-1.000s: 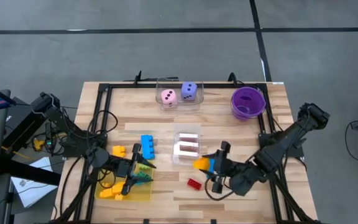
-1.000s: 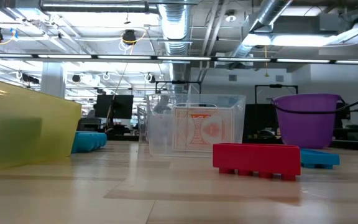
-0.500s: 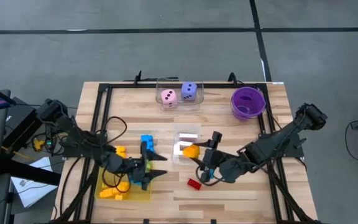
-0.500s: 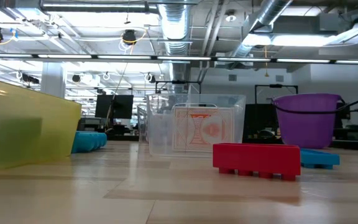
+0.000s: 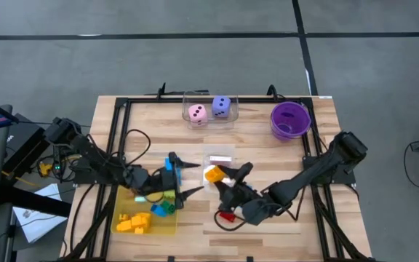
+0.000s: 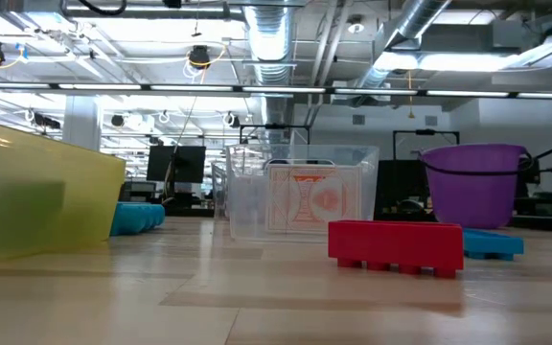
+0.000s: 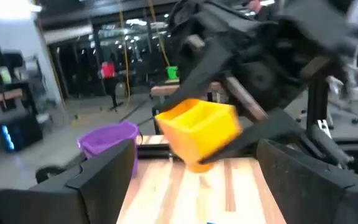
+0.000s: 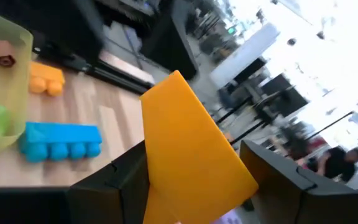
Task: Pick & Place Toys
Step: Put the yellow game piece into the yellow bin
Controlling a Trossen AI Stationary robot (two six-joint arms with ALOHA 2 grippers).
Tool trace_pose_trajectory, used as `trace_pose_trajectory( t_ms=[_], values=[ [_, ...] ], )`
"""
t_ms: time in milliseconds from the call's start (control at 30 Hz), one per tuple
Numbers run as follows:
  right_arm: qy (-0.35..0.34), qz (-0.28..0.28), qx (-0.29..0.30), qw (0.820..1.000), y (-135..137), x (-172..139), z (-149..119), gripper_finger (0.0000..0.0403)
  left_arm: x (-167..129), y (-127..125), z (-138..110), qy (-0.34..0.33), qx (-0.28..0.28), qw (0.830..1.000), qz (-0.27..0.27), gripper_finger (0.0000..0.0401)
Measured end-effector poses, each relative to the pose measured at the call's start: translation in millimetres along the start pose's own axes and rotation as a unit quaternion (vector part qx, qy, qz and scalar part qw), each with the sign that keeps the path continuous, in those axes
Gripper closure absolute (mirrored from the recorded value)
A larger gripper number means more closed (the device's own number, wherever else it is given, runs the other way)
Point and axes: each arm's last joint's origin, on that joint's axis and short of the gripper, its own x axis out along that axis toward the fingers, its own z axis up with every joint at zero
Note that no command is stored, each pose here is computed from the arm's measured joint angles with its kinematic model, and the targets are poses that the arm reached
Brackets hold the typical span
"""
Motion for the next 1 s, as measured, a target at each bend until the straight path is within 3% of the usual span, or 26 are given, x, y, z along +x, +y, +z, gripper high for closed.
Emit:
trace_pose_trajectory(
  t_ms=[200, 300, 1000],
  values=[
    [0.013, -0.061, -0.072, 0.995, 24, 16, 0, 0.0189, 6, 8, -2, 0.0, -0.065, 0.998, -0.008, 0.0083],
    [0.027, -0.084, -0.092, 0.992, 28, 22, -1, 0.0189, 7, 8, -2, 0.001, -0.069, 0.998, -0.013, 0.0092],
    [0.007, -0.077, -0.081, 0.994, 17, 29, 17, 0.0188, 14, 19, -6, 0.007, -0.104, 0.994, 0.017, 0.0119]
  ],
)
